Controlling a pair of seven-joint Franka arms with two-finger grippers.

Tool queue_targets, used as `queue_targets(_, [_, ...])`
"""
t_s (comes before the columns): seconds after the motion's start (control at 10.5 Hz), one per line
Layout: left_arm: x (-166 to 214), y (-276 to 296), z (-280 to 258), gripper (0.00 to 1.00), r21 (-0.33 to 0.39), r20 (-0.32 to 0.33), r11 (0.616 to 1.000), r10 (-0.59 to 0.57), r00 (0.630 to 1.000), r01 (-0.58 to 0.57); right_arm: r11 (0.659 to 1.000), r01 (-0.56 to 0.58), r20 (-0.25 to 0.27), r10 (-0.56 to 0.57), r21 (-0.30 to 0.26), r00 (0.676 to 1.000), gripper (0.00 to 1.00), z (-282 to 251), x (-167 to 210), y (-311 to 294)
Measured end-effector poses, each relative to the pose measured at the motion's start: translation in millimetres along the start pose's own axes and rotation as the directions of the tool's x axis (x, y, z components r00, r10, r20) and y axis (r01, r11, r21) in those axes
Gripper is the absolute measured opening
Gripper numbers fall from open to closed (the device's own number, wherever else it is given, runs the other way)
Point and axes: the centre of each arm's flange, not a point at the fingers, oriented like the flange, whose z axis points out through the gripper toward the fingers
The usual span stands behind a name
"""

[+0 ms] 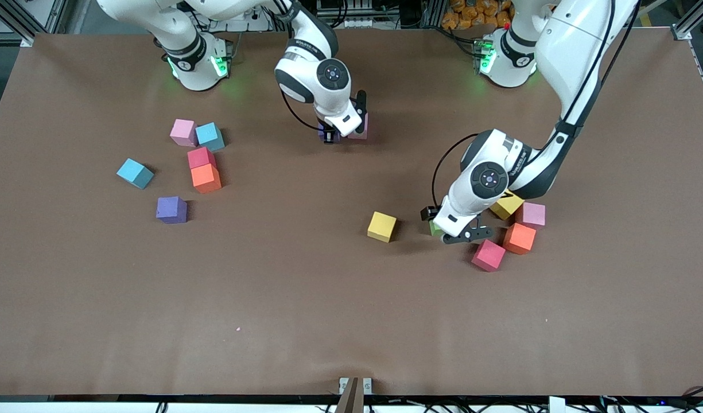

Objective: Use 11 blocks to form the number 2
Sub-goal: 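Grasp the green cube with the left gripper while the right gripper carries purple, then place purple beside lilac with the right gripper while the left gripper brings green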

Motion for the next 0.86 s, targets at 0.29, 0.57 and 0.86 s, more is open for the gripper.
queue_targets(0.29, [5,-1,13,0.99,0.026,-0.004,0.999,0.027,1.000,-0.027,1.000,-0.001,-0.004,0.001,-0.012,1.000,0.56,5,4,-14])
queue_targets(0.57, [14,-5,20,0.87,0.022,0.001,1.000,0.013,1.000,-0.013,0.998,0.024,0.024,-0.023,-0.063,0.999,0.56,22,3,-15])
queue_targets(0.86, [19,-5,17,0.60,0.015,-0.005,1.000,-0.003,1.000,0.004,0.997,0.031,-0.005,-0.032,-0.076,0.999,0.56,26,6,-12])
